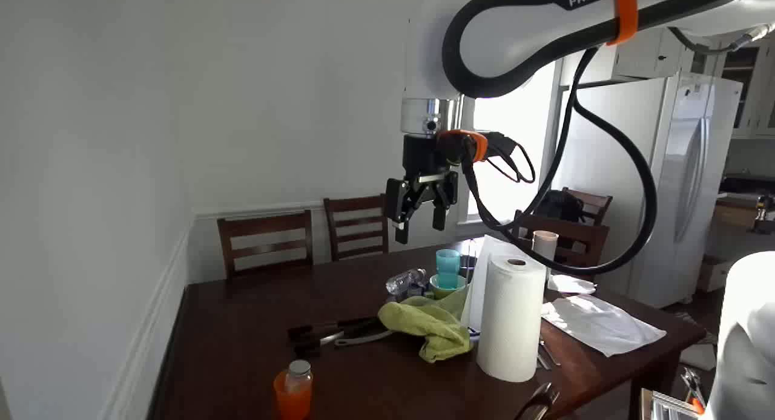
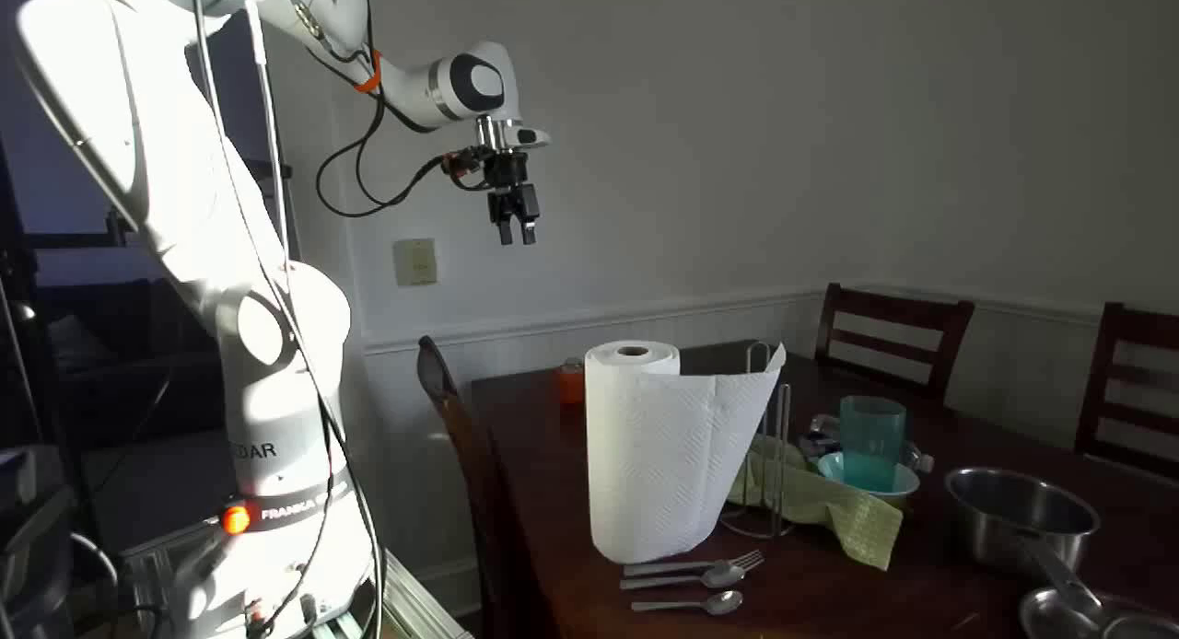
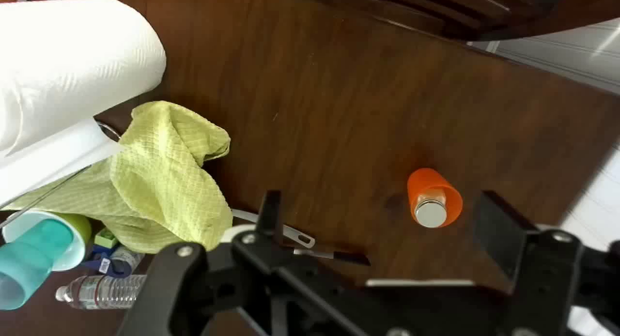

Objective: Put the paper towel roll on the paper towel roll holder

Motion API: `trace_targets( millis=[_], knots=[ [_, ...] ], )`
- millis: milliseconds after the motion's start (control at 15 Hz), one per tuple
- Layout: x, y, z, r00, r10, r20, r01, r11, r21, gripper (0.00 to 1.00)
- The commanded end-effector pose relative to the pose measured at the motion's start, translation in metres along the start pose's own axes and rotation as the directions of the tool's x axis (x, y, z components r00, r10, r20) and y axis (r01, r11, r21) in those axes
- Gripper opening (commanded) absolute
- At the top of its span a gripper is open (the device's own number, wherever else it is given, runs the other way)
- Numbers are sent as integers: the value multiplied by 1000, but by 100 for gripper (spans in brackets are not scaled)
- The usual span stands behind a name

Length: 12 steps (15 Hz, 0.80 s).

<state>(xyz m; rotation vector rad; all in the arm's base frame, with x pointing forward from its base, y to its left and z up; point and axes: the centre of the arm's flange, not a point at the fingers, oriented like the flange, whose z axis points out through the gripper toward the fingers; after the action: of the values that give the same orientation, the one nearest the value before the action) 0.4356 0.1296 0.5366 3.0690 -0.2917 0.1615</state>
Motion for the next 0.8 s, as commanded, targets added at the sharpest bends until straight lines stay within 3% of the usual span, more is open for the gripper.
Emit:
trace_targets(
  millis=[0,400,600,733],
  knots=[
    [0,0,0,1000,0,0,0,1000,0,100],
    [0,0,0,1000,0,0,0,1000,0,100],
    [-6,46,8,987,150,50,-149,989,-21,100],
    [-10,82,11,962,266,57,-264,964,-43,100]
  ],
)
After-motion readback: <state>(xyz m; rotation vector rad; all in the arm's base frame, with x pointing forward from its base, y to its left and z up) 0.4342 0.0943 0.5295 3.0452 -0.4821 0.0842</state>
